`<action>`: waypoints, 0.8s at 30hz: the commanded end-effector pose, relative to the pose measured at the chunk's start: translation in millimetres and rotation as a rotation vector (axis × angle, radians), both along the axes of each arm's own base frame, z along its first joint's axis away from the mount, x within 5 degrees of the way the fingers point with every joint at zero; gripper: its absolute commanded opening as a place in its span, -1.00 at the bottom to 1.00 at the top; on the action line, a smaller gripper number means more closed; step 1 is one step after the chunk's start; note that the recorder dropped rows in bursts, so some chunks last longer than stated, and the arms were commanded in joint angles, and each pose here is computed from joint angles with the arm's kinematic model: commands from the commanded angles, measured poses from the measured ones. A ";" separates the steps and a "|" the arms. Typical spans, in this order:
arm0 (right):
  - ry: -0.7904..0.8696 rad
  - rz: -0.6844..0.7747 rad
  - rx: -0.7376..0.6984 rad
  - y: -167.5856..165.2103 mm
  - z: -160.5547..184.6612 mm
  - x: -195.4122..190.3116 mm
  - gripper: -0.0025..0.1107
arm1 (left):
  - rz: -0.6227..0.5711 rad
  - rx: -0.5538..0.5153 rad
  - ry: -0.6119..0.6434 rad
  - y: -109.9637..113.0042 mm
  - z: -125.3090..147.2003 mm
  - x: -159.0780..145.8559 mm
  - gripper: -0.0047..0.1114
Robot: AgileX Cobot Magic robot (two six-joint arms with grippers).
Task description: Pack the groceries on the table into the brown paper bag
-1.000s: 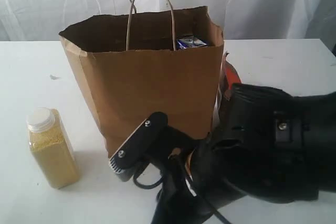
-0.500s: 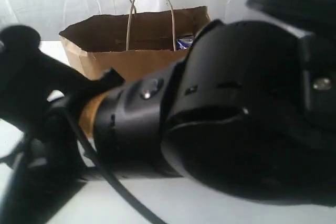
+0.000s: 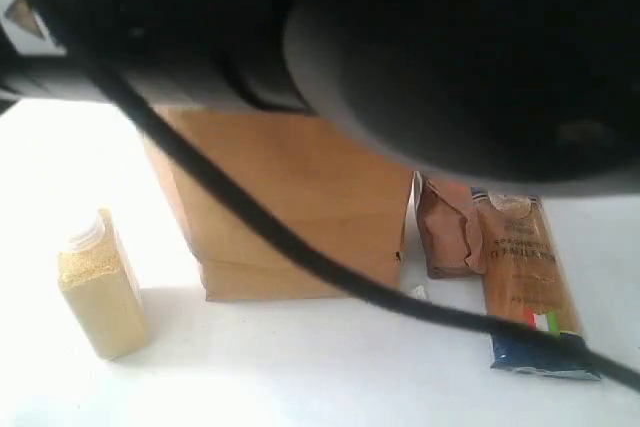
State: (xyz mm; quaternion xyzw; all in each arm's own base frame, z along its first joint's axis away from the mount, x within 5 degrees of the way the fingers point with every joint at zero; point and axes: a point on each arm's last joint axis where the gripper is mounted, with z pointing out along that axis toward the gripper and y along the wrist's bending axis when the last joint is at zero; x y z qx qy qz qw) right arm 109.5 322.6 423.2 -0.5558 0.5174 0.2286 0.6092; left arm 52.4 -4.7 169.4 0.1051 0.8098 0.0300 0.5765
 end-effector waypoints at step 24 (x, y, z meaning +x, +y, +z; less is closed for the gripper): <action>0.507 -0.638 -0.050 -31.7 -5.3 94.4 -0.96 | 0.004 -0.011 -0.001 -0.1 -1.1 -0.2 -0.92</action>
